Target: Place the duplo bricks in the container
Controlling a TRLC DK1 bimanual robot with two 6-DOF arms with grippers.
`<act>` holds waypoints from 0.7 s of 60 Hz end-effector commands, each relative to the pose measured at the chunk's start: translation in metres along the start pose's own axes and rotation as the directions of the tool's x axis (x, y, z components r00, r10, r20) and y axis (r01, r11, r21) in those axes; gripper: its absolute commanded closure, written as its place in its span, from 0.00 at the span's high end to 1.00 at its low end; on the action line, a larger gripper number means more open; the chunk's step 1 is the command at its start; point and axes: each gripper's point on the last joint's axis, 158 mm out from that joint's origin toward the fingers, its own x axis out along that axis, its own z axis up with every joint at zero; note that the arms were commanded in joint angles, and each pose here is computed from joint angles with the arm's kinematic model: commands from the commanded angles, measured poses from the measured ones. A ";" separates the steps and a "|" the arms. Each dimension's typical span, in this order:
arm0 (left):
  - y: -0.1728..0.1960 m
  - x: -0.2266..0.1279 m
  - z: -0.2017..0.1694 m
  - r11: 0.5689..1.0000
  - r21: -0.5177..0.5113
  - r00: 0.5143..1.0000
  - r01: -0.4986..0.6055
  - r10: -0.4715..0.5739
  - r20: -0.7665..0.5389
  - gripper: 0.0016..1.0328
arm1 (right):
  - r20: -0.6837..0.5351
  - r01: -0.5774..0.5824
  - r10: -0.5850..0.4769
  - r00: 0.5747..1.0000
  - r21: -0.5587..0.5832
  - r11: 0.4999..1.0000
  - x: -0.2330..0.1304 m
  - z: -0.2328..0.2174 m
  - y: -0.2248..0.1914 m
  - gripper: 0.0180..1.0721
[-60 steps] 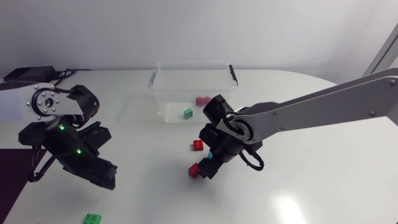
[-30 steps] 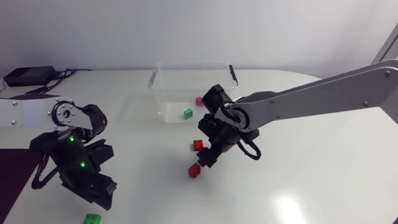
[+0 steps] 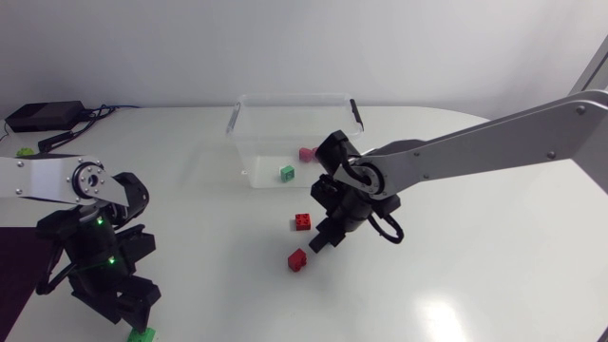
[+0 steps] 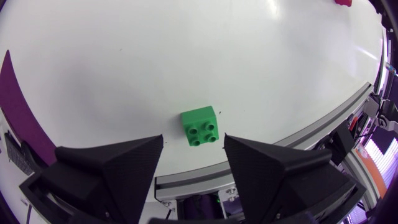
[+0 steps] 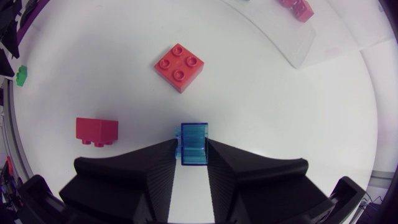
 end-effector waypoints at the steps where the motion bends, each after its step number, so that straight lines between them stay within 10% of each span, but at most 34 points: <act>1: 0.001 0.011 -0.006 1.000 -0.031 0.999 0.003 -0.005 -0.053 0.66 | -0.017 0.005 -0.005 1.000 0.019 1.000 -0.007 -0.011 0.002 0.21; 23: 0.001 0.044 -0.010 0.998 -0.039 0.980 -0.044 0.035 -0.197 0.56 | 0.054 0.037 -0.039 0.998 0.038 0.999 -0.051 -0.006 -0.010 0.21; 32: 0.004 0.057 -0.009 0.997 -0.056 0.978 -0.043 0.031 -0.207 0.18 | 0.096 0.046 -0.051 0.994 0.048 0.998 -0.075 0.003 -0.016 0.21; 42: 0.004 0.043 0.003 0.997 -0.055 0.991 -0.049 0.042 -0.129 0.14 | 0.202 0.065 -0.078 0.976 0.067 0.996 -0.109 0.033 -0.026 0.21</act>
